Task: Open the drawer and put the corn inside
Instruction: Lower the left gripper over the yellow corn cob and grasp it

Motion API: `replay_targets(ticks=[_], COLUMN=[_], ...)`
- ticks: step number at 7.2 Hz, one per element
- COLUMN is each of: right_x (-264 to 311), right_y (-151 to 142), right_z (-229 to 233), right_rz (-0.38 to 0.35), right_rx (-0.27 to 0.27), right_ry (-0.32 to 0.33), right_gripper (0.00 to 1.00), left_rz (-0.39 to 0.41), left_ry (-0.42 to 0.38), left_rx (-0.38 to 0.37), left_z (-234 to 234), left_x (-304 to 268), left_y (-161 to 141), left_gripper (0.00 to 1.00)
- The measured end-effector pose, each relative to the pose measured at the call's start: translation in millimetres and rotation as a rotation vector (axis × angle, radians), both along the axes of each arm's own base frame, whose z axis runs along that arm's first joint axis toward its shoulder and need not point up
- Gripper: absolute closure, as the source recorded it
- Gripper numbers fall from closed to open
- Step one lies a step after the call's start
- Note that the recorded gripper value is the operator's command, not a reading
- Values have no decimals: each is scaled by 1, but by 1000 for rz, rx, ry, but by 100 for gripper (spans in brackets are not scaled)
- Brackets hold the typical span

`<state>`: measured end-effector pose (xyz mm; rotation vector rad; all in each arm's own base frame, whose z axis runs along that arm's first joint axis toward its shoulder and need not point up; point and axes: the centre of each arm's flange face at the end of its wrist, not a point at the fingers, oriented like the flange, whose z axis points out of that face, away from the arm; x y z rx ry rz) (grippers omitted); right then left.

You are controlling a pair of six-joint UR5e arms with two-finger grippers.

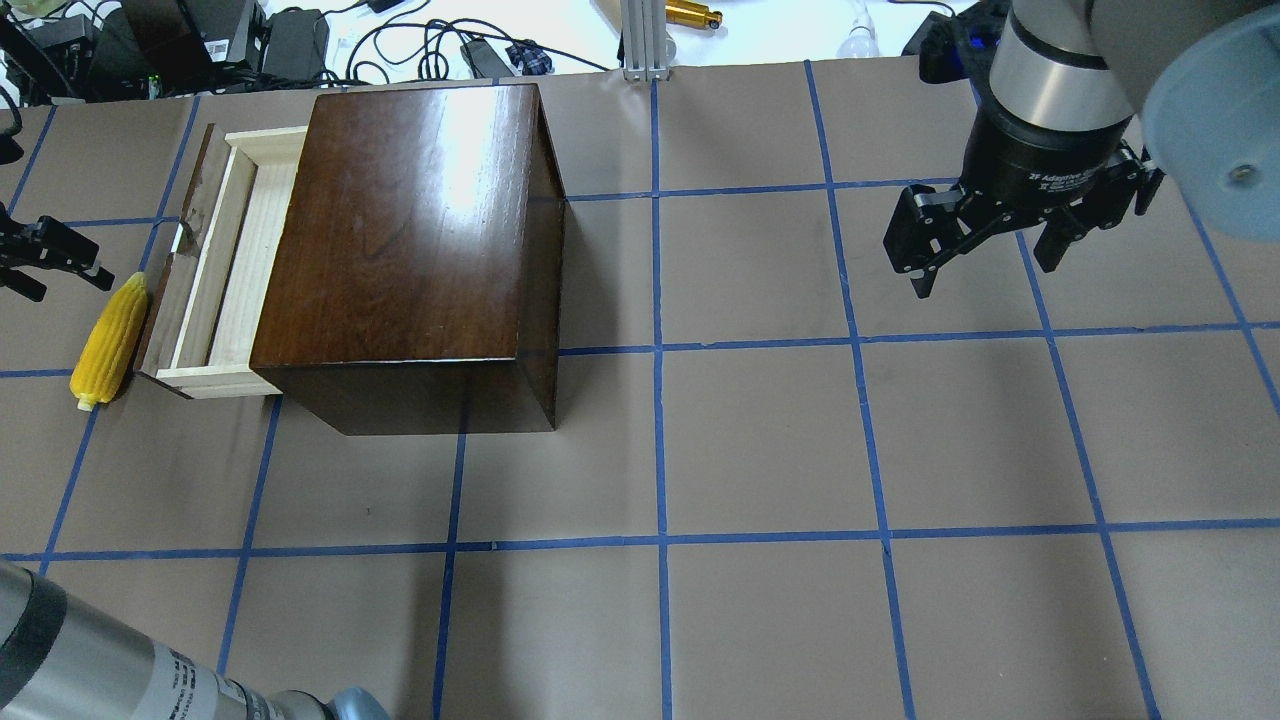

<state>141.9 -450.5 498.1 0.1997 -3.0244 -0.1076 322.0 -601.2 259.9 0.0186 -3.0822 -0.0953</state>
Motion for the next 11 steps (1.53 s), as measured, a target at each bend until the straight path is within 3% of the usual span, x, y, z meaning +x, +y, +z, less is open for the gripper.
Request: replay_targets(ticks=[3, 7, 8, 9, 11], right_x=[0, 0, 0, 0, 0], right_y=[0, 0, 0, 0, 0], right_z=[0, 0, 0, 0, 0], right_rz=[0, 0, 0, 0, -1], right_rx=[0, 1, 0, 0, 0], right_ry=[0, 0, 0, -1, 0], right_gripper=[0, 0, 0, 0, 0], left_rz=[-19, -31, -31, -30, -34], left_ry=[-68, -44, -41, -38, -35], left_rx=[27, 55, 58, 60, 61], left_z=[-48, -81, -84, -86, -87], left_x=[15, 17, 17, 17, 17], left_y=[-8, -10, -10, -10, -10], left_gripper=[0, 0, 9, 35, 76])
